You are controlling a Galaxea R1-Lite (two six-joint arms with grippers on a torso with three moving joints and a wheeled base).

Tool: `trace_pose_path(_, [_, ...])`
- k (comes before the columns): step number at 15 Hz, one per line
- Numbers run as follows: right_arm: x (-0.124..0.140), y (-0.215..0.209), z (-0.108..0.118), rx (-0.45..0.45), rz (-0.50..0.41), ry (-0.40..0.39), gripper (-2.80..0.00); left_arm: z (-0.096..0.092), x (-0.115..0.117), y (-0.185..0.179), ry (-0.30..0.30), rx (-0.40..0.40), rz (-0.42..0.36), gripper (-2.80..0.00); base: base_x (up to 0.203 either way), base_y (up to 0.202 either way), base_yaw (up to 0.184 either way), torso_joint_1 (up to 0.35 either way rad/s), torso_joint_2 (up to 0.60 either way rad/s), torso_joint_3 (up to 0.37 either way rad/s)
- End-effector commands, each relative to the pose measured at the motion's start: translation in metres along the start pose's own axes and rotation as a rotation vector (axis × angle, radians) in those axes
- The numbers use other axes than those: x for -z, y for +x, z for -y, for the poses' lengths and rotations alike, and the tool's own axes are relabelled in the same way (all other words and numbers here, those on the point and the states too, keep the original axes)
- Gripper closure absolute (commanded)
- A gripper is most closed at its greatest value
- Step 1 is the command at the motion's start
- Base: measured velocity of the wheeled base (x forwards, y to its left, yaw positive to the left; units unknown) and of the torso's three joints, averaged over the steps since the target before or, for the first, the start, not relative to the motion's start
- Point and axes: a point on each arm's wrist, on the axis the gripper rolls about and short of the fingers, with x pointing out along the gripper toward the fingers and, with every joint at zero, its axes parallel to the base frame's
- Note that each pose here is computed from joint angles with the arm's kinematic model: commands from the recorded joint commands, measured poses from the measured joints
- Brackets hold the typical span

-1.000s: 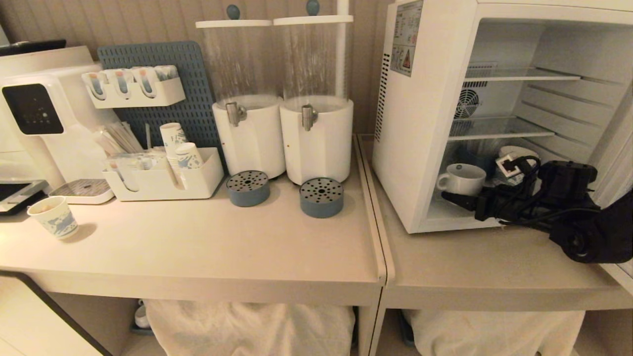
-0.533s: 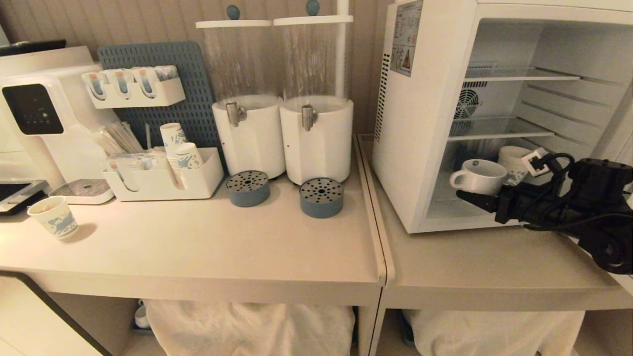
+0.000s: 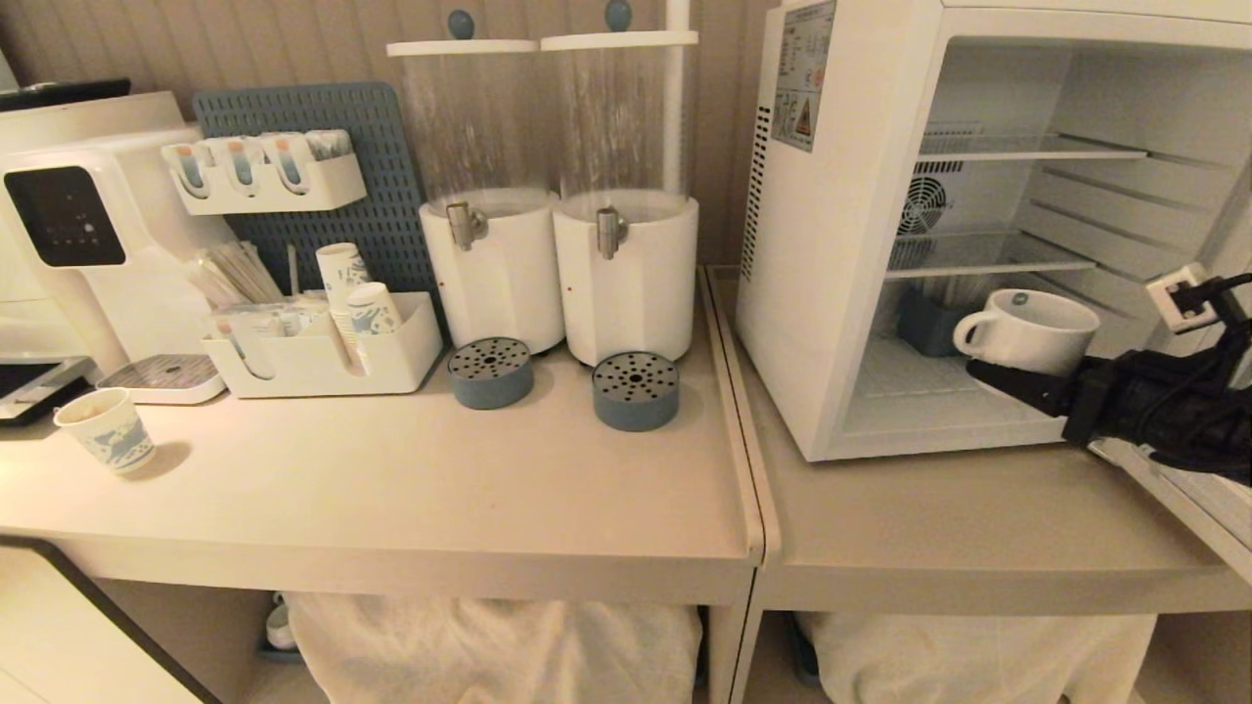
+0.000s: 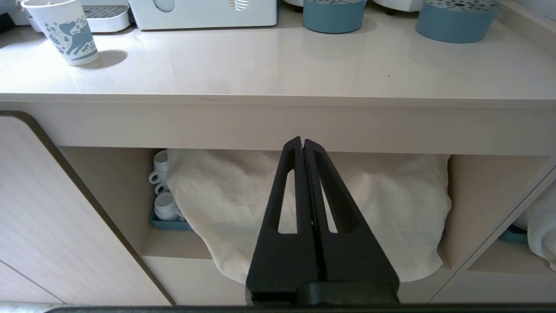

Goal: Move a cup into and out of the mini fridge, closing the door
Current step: Take the ceramic cup out of the freezer, then place the ceramic cup on the table

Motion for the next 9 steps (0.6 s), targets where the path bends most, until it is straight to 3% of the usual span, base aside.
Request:
trace_pose_path(1, [-0.027,-0.030,-0.022,0.047,0.088,-0.036,0.00,0.000,0.000,0.000,0.000,-0.002,-0.001,0.00,0.000,0.000,0.000,0.000,0.00,0.000])
trace_pose_path(4, [-0.048,-0.071,-0.052,0.148,0.101,0.001,0.00,0.000,0.000,0.000,0.000,-0.001,-0.001,0.00,0.000,0.000,0.000,0.000,0.00,0.000])
trace_pose_path(9, [-0.071,-0.142,-0.104,0.357,0.022,0.081,0.00,0.000,0.000,0.000,0.000,0.000,-0.001,0.00,0.000,0.000,0.000,0.000,0.00,0.000])
